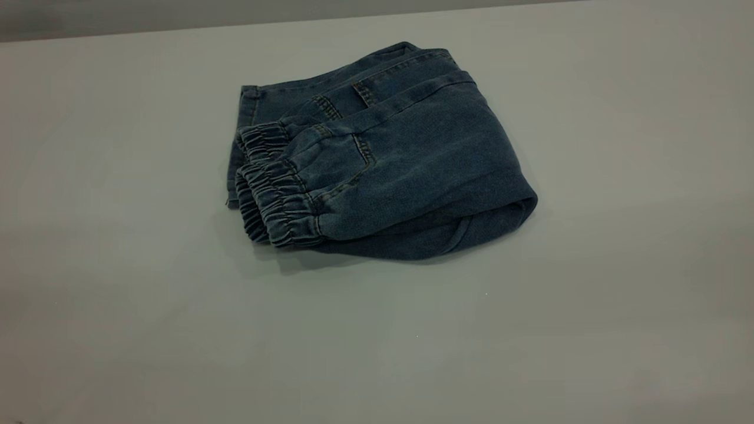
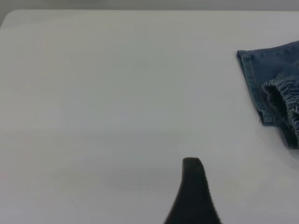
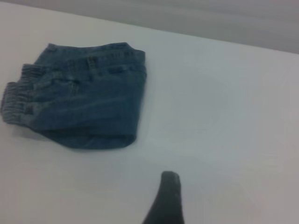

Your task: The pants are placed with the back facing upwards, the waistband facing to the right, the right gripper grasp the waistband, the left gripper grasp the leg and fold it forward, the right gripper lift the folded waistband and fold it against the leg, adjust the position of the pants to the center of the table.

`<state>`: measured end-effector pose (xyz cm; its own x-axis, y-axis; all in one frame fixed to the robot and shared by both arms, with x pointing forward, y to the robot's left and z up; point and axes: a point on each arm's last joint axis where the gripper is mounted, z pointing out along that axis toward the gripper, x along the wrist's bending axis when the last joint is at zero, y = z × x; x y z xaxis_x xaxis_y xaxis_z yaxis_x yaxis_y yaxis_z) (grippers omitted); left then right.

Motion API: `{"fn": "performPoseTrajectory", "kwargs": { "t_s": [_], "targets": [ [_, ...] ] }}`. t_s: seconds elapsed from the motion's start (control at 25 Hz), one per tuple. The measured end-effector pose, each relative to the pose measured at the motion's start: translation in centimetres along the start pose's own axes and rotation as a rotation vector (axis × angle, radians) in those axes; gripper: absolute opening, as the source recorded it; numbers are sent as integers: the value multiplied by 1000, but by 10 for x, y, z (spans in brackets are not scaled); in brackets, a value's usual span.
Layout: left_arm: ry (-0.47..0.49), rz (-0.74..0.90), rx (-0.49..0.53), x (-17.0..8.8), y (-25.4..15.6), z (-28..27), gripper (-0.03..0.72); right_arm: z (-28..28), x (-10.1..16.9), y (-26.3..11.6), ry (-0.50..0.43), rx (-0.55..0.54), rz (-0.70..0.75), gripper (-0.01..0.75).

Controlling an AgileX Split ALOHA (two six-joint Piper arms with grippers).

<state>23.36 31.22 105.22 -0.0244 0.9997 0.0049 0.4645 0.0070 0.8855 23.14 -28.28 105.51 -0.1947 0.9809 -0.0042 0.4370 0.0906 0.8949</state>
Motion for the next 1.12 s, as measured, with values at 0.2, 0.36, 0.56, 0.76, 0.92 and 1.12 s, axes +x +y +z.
{"fn": "performPoseTrajectory", "kwargs": {
  "t_s": [0.2,0.36,0.56,0.76,0.92,1.12],
  "targets": [
    [8,-4,0,0,0,0,494,0,0,0,13,0,-5,590],
    [33,-12,0,0,0,0,494,-1,1,0,46,-1,-15,590],
    [49,-18,0,0,0,-1,494,-1,0,0,44,-1,-15,590],
    [49,-18,0,0,0,-1,494,-1,0,0,44,-1,-14,590],
    [49,-18,0,0,0,-1,494,-1,0,0,44,-1,-14,590],
    [49,-18,0,0,0,-1,494,-1,0,0,44,-1,-14,590]
  ]
}}
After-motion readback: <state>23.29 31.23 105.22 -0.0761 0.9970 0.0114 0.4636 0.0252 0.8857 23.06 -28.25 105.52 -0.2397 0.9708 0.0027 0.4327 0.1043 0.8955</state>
